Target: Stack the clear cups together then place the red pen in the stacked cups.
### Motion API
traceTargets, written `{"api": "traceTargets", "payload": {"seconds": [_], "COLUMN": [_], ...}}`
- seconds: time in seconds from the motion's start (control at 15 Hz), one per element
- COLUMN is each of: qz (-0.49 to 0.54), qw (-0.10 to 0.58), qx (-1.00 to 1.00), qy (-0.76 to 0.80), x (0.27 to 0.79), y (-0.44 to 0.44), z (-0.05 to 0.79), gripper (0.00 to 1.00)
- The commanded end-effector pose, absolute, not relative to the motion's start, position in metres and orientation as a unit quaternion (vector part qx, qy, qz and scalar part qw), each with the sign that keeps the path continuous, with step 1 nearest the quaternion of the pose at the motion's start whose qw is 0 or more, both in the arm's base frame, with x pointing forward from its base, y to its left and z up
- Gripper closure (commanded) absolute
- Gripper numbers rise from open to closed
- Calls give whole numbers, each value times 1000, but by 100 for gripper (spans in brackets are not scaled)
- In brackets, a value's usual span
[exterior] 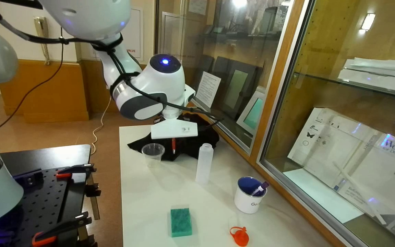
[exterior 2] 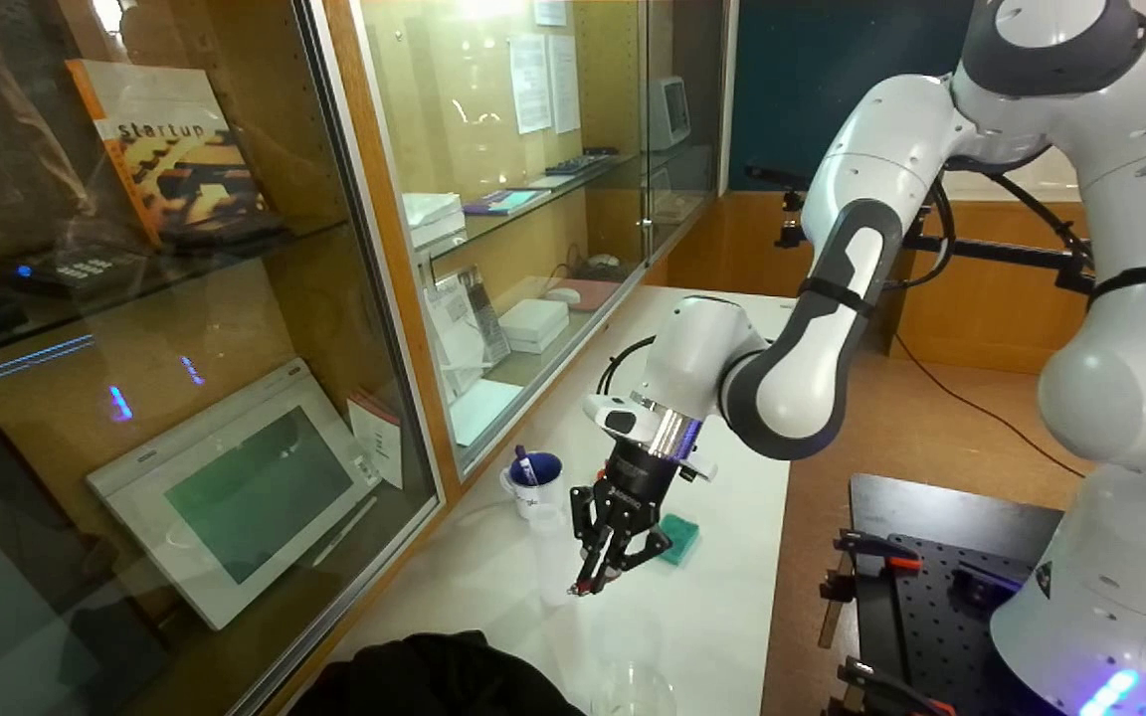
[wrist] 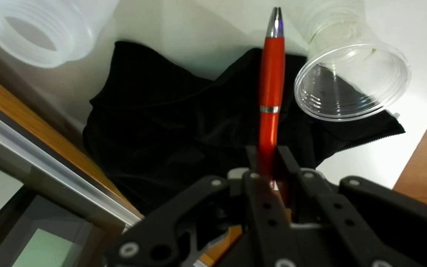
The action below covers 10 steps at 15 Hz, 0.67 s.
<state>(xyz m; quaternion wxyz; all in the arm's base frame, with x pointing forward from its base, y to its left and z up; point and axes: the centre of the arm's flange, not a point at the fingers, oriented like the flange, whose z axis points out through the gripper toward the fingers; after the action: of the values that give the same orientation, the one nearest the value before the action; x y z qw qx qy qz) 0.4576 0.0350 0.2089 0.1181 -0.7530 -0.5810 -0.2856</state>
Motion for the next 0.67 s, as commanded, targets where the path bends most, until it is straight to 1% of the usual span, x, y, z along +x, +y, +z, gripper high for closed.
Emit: {"api": "traceTargets", "payload": {"seconds": [0.0,0.33,0.6], "qz": [-294,-307,-336], "qw": [172,230,271], "qx": [-734,-705,-665], "qy": [-587,-597,-609], "x": [455,449,445], "y": [23,17,12], "z": [205,185,173], "gripper": [96,96,96]}}
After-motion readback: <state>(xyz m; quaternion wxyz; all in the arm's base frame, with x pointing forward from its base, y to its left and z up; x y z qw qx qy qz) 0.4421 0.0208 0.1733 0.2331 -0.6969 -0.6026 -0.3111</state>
